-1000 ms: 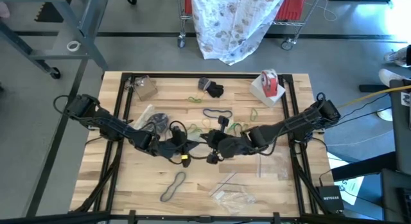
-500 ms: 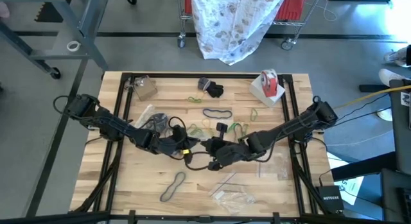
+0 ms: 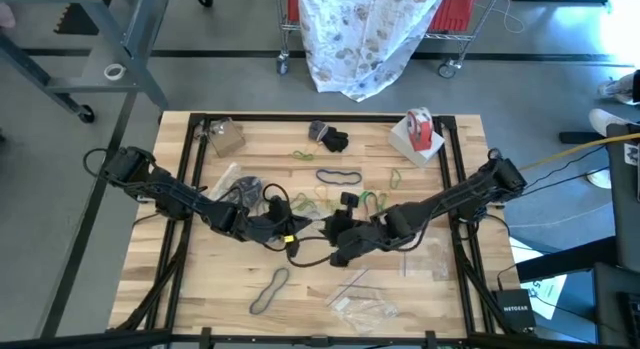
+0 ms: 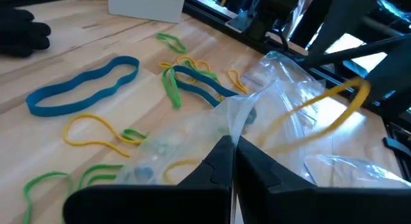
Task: Sort rubber bands
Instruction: Put the yellow rubber band into the transparent zip bag
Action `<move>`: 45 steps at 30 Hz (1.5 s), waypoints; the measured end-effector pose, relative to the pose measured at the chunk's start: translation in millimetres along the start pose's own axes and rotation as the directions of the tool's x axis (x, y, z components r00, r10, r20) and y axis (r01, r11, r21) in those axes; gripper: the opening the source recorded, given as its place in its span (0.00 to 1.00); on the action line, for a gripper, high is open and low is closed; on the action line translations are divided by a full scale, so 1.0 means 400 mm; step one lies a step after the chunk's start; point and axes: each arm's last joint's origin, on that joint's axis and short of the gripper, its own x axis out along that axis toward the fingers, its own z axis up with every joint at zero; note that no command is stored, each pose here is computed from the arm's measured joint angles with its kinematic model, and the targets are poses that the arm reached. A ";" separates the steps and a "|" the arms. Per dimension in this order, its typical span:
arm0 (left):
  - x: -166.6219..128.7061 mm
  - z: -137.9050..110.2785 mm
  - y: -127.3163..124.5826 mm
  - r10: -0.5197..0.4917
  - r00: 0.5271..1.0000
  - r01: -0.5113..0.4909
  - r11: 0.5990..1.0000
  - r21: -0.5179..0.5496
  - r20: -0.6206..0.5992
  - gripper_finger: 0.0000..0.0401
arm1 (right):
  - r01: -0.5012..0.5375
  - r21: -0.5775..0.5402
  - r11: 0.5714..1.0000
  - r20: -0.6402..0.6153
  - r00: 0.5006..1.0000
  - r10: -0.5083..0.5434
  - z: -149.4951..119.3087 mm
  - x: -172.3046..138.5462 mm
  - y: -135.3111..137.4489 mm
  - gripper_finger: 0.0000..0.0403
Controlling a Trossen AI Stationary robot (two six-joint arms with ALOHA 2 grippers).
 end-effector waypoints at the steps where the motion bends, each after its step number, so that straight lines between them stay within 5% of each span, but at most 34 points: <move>1: 0.000 -0.001 0.001 0.002 1.000 -0.002 1.000 0.003 -0.003 0.00 | -0.003 0.009 1.000 -0.030 1.000 0.004 -0.001 -0.014 -0.008 0.34; 12: 0.000 -0.001 0.001 0.003 1.000 -0.003 1.000 0.030 -0.003 0.00 | 0.035 0.014 0.999 -0.232 0.972 -0.031 -0.065 -0.093 -0.006 0.38; 19: 0.000 0.000 -0.005 -0.054 0.998 0.054 0.998 0.009 -0.025 0.00 | 0.175 -0.020 0.984 -0.372 0.912 -0.170 -0.154 -0.120 -0.003 0.38; 26: 0.000 0.000 -0.008 -0.096 0.994 0.096 0.995 0.011 -0.046 0.00 | 0.143 0.100 0.985 -0.522 0.850 -0.070 -0.319 -0.092 -0.029 0.38; 34: 0.000 0.000 -0.008 -0.096 0.994 0.096 0.995 0.012 -0.047 0.00 | -0.027 0.163 0.986 -0.526 0.844 0.110 -0.466 -0.035 -0.037 0.38; 45: 0.000 0.000 -0.008 -0.095 0.994 0.096 0.995 0.019 -0.047 0.00 | -0.070 0.163 0.984 -0.481 0.865 0.141 -0.500 0.024 -0.077 0.38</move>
